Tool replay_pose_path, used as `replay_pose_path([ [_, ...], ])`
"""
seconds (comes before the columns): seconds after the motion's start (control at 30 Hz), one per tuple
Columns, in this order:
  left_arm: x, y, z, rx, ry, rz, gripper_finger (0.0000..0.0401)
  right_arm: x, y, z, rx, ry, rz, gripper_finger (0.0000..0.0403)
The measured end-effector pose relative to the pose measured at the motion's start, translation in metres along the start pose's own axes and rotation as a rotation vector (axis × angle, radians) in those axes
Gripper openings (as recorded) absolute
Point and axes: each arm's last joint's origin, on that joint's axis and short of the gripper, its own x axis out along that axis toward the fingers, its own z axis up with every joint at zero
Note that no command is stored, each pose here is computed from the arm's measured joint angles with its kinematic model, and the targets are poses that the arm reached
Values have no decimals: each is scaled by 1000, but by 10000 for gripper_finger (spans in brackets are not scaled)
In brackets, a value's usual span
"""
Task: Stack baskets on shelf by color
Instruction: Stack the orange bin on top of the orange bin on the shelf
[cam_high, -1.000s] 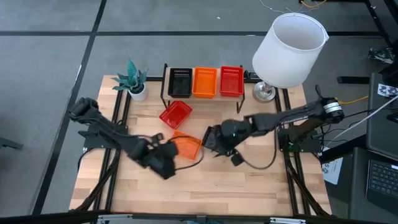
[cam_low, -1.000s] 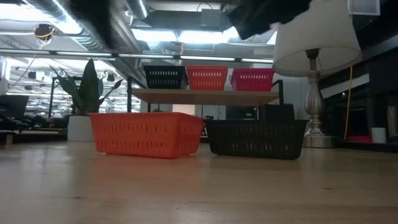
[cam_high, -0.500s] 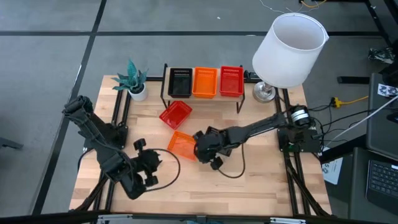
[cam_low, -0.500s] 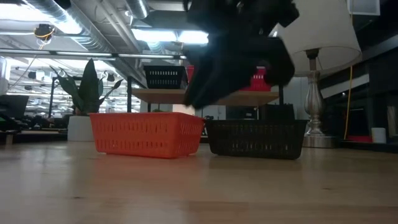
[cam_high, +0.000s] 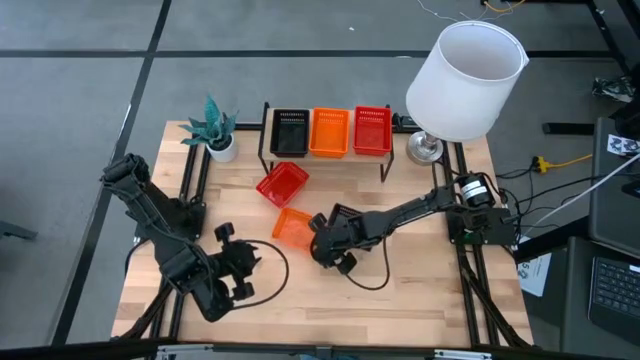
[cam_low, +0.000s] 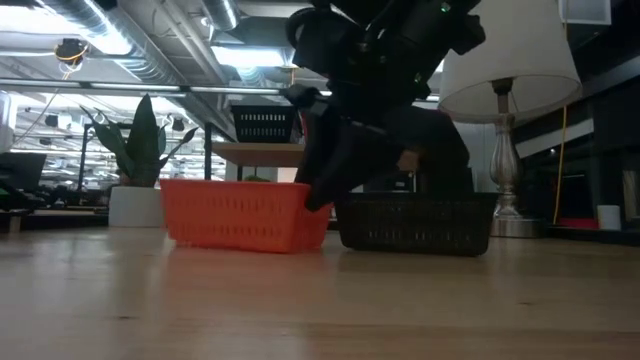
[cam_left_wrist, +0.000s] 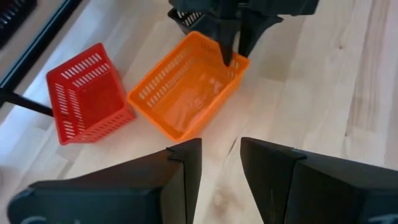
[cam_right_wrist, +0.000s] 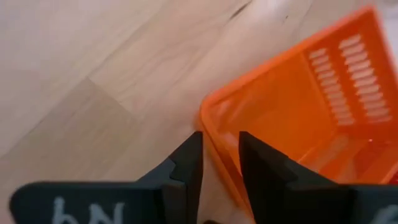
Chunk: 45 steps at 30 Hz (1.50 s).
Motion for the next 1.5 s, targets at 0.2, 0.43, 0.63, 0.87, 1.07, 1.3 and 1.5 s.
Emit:
replay_pose_path([
  [0.2,0,0,0,2,-1,1,104,-2,9,5,-18,-2,9,24],
  [0.43,0,0,0,9,-4,3,104,-22,15,39,-61,-78,14,6],
  [0.63,1,1,1,5,-5,8,104,-74,4,74,53,-31,21,4],
  [0.87,2,2,2,10,-18,21,104,-156,-17,98,109,91,-147,2],
  [1.07,6,5,6,12,-44,56,104,-232,-70,100,157,65,-419,3],
  [1.3,12,9,11,4,-40,83,104,-277,-158,62,366,-50,-585,3],
  [1.5,18,13,16,25,-31,104,104,-254,-209,-3,571,14,-477,2],
])
